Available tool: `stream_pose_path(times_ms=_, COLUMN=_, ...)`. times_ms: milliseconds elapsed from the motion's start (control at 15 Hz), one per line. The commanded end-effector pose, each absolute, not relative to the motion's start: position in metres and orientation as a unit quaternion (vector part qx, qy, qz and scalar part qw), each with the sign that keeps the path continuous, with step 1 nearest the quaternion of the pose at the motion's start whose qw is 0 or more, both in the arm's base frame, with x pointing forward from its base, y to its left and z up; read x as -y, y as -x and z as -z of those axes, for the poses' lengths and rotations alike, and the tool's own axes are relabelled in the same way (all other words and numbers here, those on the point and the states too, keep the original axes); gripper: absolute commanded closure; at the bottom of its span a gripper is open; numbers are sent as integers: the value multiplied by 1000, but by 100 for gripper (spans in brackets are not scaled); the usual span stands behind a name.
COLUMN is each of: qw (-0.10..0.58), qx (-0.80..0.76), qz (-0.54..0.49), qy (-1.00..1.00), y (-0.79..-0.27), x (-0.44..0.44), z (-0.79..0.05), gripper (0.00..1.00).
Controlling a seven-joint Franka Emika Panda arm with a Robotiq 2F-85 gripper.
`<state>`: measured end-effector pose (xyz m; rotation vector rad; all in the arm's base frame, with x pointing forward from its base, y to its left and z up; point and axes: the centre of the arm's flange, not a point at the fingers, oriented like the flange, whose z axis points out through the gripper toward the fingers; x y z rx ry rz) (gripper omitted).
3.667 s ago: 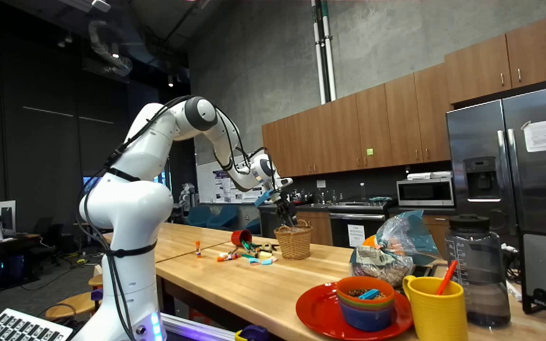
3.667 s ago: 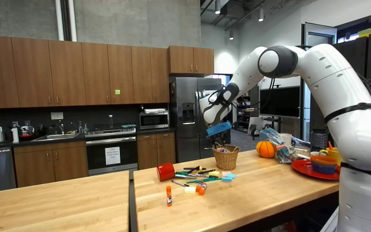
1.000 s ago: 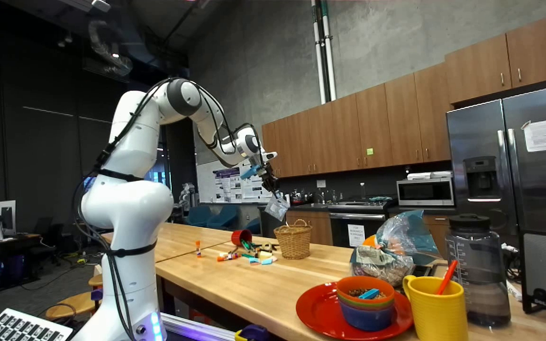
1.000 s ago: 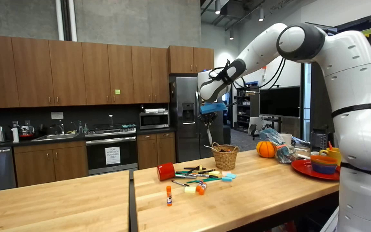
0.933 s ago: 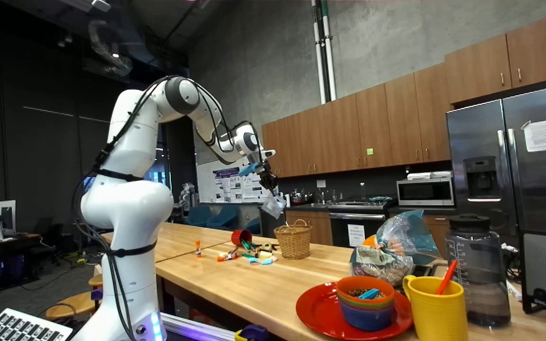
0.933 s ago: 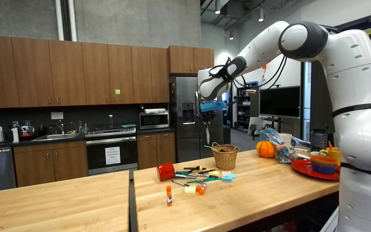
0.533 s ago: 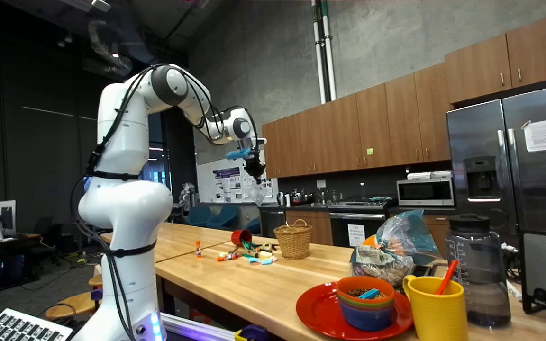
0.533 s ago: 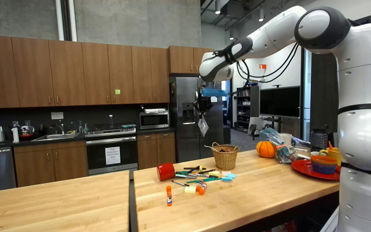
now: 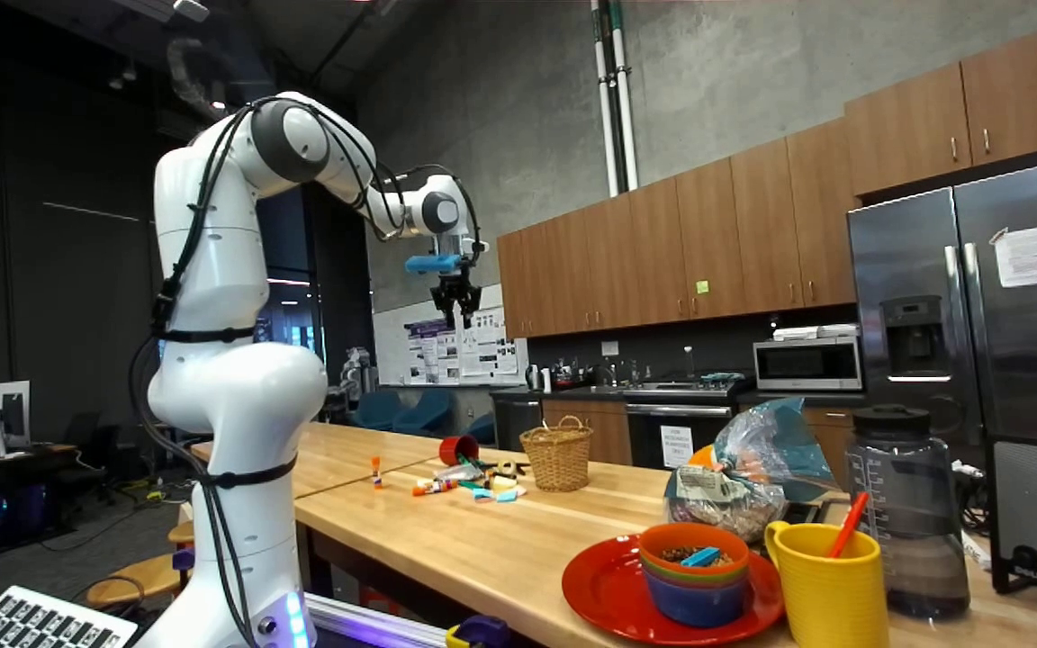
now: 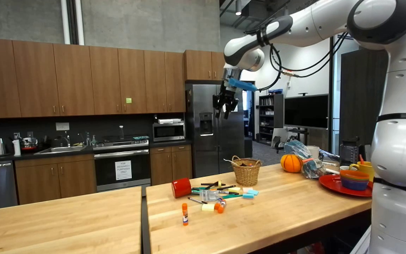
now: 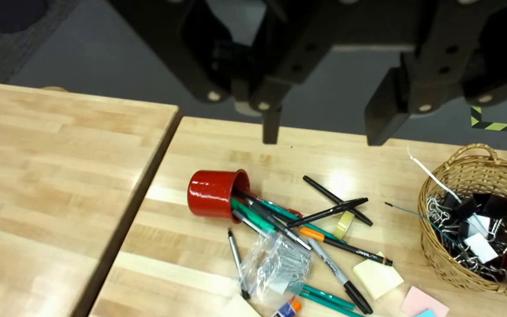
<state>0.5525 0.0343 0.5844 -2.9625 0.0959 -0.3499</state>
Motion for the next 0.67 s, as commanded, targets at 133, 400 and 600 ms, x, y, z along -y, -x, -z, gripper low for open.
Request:
stream_pose_path(times_ms=133, qw=90, qx=-10, qz=61, qy=994, y=-519, x=-54, z=-575, gripper=2)
stream_pose_path(times_ms=400, qw=78, qx=1, qz=-2, qy=997, y=-499, x=-77, z=-556, gripper=0)
stream_pose_path(times_ms=600, qw=75, qx=7, qz=-31, qy=997, y=-486, x=-86, z=-548, gripper=0)
